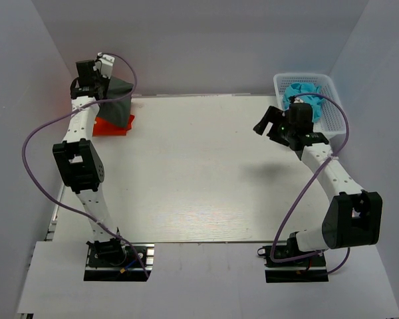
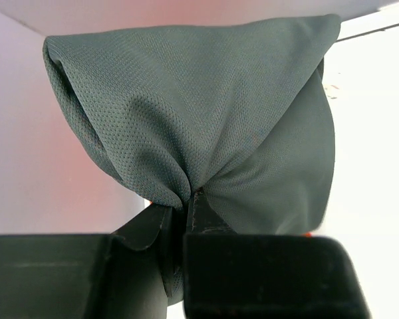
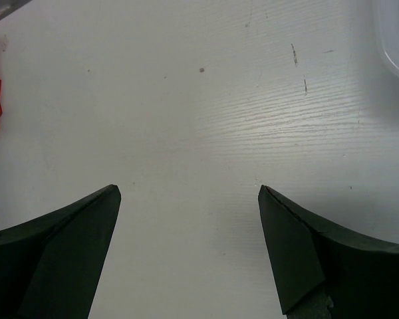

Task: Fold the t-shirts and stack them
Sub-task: Put the neatly folded tshirt into the corner of the board with the left arm

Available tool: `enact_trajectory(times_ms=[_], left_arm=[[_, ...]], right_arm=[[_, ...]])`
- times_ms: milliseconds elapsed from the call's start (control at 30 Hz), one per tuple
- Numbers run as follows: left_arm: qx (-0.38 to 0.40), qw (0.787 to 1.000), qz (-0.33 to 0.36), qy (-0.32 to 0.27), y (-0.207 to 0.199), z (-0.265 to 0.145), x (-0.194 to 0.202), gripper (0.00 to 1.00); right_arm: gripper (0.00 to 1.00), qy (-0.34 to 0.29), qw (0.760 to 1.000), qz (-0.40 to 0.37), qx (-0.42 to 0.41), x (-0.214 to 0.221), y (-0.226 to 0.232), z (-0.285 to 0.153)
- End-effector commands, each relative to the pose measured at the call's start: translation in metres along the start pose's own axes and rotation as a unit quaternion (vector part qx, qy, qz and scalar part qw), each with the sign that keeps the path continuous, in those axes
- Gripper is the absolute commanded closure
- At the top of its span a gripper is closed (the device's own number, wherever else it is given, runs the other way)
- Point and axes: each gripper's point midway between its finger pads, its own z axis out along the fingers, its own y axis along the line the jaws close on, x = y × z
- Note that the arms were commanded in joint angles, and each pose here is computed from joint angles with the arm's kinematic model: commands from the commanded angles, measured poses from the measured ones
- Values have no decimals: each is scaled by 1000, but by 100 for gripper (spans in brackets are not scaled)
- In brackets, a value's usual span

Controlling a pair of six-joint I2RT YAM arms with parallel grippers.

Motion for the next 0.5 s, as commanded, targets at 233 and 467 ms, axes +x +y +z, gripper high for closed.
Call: enact_trajectory(times_ms=[233, 467], left_arm=[[-89, 990, -113, -12, 61, 37, 19, 0], [-141, 978, -154, -17, 94, 24, 9, 0]], right_arm=[[10, -25, 1000, 0, -17, -30, 20, -9], [10, -26, 1000, 6, -15, -29, 18, -12]])
